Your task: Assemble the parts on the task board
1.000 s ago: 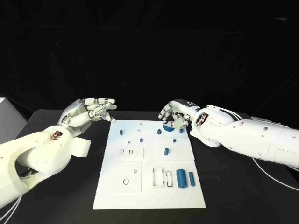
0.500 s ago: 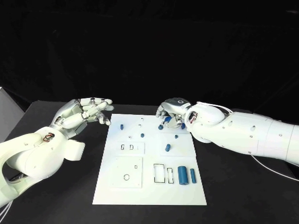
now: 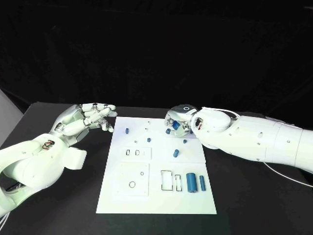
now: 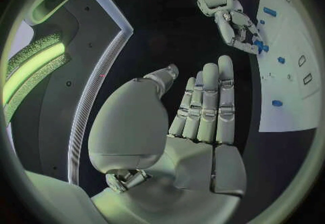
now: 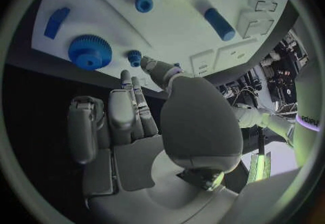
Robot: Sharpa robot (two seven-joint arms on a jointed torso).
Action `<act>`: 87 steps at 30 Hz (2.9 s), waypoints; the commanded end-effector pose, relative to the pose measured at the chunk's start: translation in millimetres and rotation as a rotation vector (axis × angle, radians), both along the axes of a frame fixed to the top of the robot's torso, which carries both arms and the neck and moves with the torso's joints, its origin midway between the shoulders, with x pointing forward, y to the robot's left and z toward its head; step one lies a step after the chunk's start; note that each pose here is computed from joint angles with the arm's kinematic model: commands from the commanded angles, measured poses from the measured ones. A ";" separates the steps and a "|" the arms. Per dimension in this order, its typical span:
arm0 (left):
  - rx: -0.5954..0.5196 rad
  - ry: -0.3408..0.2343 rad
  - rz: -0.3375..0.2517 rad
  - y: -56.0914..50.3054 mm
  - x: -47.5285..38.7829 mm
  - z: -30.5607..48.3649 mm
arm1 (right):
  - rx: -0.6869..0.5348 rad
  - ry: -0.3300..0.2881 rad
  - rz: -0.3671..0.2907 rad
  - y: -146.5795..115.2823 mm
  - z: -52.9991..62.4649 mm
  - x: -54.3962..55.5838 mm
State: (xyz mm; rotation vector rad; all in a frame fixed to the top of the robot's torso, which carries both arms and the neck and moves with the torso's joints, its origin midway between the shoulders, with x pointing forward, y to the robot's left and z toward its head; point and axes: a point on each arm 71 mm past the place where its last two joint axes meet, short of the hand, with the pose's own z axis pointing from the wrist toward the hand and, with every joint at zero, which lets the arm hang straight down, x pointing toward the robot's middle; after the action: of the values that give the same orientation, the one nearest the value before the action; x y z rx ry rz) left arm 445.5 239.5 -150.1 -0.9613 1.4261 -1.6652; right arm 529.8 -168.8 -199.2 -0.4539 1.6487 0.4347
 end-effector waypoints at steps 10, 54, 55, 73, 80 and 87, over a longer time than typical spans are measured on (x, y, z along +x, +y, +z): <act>-0.001 -0.006 -0.021 -3.1 -1.2 1.4 | -0.076 0.000 -0.020 1.0 -6.7 1.5; 0.019 0.017 -0.024 -2.1 1.8 -3.1 | 0.142 -0.181 -0.107 11.2 13.4 -4.7; 0.020 0.016 -0.023 -1.9 1.9 -3.1 | 0.147 -0.191 -0.112 12.3 14.1 -4.2; 0.022 0.011 -0.032 -4.9 1.5 -2.8 | 0.178 -0.242 -0.138 39.5 15.8 8.7; 0.024 0.008 -0.033 -5.0 1.0 -2.0 | 0.177 -0.227 -0.137 46.4 9.9 8.5; 0.025 0.007 -0.035 -5.5 1.0 -1.7 | 0.175 -0.221 -0.128 50.2 8.6 8.1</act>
State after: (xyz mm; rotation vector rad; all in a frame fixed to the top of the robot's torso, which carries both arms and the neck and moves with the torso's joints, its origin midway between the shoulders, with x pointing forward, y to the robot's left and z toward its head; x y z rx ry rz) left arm 447.6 237.0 -152.9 -0.9520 1.4639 -1.6472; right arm 538.0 -119.1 -190.4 -0.2453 1.4053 0.4187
